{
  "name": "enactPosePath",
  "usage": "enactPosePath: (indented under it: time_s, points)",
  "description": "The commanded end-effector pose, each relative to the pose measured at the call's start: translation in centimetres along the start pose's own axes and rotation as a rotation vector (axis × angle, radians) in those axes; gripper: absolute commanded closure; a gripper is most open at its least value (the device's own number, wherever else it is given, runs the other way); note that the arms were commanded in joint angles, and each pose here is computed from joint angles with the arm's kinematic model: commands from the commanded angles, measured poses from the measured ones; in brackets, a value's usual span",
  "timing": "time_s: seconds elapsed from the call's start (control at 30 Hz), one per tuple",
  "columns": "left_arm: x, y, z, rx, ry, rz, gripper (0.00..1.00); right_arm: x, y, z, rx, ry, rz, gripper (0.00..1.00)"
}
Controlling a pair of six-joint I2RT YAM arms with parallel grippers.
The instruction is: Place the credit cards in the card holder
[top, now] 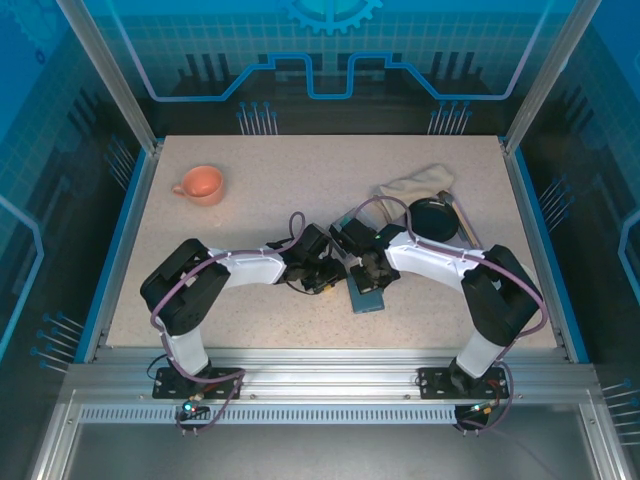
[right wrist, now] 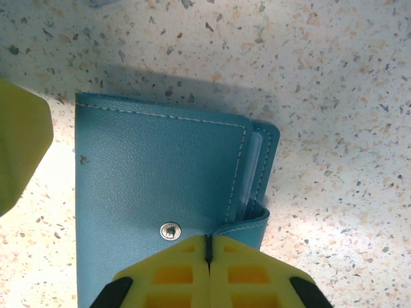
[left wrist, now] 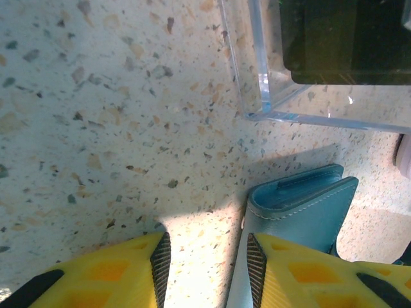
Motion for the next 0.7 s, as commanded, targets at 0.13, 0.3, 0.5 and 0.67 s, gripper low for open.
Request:
enactPosePath:
  time_s: [0.13, 0.3, 0.5, 0.67]
  points:
    - [0.2, -1.1, 0.3, -0.041, 0.039, 0.049, 0.59, 1.7, 0.6, 0.0, -0.027, -0.013, -0.100, 1.00]
    - [-0.7, -2.1, 0.7, -0.076, 0.079, 0.072, 0.61, 1.3, 0.9, 0.0, -0.088, 0.029, -0.249, 1.00]
    - [-1.7, -1.9, 1.3, -0.074, 0.108, 0.041, 0.74, 0.6, 1.5, 0.0, -0.138, 0.078, -0.380, 1.00]
    - [-1.9, -2.2, 1.6, -0.082, 0.115, 0.053, 0.77, 0.0, 1.4, -0.1, -0.183, 0.095, -0.423, 1.00]
Point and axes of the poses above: each hand's point on the last joint's axis, 136 mm out from that joint toward the fingers, its own x axis back along the fingers, its own y axis along the line the jaws close on, z = x × y, the point moved 3 cm from there along x, back along the fingers, and after that the axes turned 12 degrees about -x, right-handed, at the moved point
